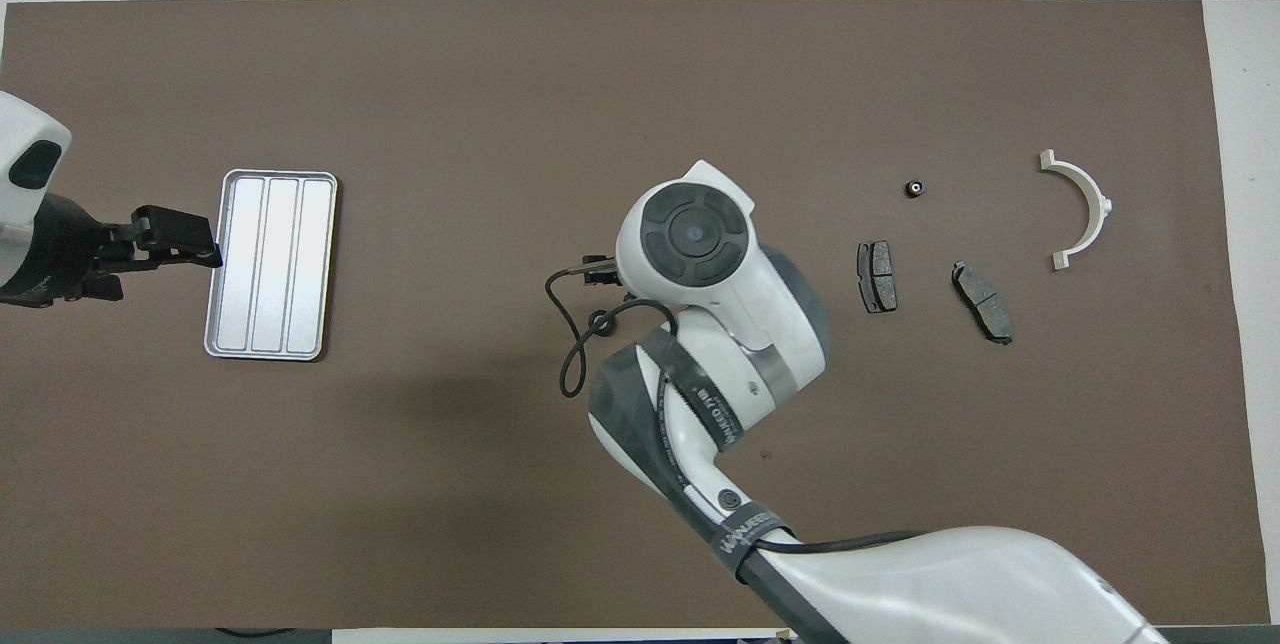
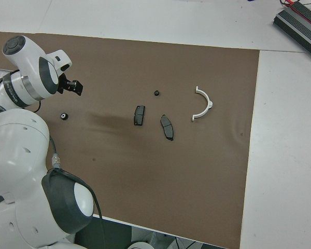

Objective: Pick bearing gear from pile to tray

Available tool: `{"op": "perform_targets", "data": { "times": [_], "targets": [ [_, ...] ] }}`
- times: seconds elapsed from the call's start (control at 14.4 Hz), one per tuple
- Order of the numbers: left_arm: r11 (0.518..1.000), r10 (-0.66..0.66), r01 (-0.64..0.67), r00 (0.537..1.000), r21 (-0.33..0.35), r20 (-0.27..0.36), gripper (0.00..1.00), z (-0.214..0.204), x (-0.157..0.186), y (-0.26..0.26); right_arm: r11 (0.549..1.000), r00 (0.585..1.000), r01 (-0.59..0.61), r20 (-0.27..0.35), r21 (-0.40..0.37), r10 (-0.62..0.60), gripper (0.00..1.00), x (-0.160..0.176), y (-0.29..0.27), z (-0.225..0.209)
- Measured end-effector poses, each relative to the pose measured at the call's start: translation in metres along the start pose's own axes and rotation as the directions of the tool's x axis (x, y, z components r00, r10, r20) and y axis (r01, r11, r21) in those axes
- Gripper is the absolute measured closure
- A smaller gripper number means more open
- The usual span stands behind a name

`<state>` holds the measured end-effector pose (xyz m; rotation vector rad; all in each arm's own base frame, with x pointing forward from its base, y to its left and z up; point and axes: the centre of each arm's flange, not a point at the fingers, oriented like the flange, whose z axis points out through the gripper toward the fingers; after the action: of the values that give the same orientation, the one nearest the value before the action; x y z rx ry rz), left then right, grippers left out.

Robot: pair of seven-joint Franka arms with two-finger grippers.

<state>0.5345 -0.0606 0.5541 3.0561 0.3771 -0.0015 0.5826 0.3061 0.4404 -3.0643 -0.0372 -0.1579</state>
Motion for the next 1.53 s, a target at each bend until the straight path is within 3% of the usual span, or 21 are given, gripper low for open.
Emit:
{"op": "perform_targets", "data": {
  "times": [0.21, 0.28, 0.35, 0.56, 0.7, 0.97, 1.53],
  "targets": [
    [1.000, -0.006, 0.006, 1.000, -0.001, 0.007, 0.00, 0.031, -0.008, 0.065, 1.000, 1.000, -0.016, -0.024, -0.012, 0.015, 0.20, 0.027, 0.090, -0.047],
    [1.000, 0.002, -0.002, 1.000, -0.002, 0.007, 0.00, 0.044, -0.012, 0.089, 1.000, 0.999, -0.018, -0.030, -0.017, 0.017, 0.14, 0.034, 0.119, -0.054],
    [1.000, -0.003, 0.003, 1.000, -0.006, 0.004, 0.00, 0.057, -0.014, 0.112, 1.000, 0.999, -0.011, -0.036, -0.023, 0.010, 0.10, 0.041, 0.150, -0.060],
    [1.000, -0.008, 0.008, 1.000, -0.011, 0.008, 0.00, 0.093, -0.019, 0.171, 0.999, 0.999, 0.004, -0.039, -0.044, -0.006, 0.13, 0.054, 0.239, -0.064],
    [1.000, -0.008, 0.008, 0.999, 0.007, 0.033, 0.00, 0.129, -0.032, 0.217, 0.999, 0.999, -0.001, -0.033, -0.053, 0.000, 0.09, 0.056, 0.280, -0.061],
    [1.000, -0.006, 0.005, 0.999, 0.026, 0.045, 0.00, 0.188, -0.034, 0.265, 0.998, 1.000, -0.003, -0.028, -0.056, 0.002, 0.19, 0.061, 0.299, -0.033],
    [0.998, -0.044, 0.042, 0.997, 0.047, 0.057, 0.00, 0.244, -0.073, 0.287, 0.999, 0.999, 0.010, -0.046, -0.051, -0.012, 0.20, 0.078, 0.294, 0.043]
  ]
}}
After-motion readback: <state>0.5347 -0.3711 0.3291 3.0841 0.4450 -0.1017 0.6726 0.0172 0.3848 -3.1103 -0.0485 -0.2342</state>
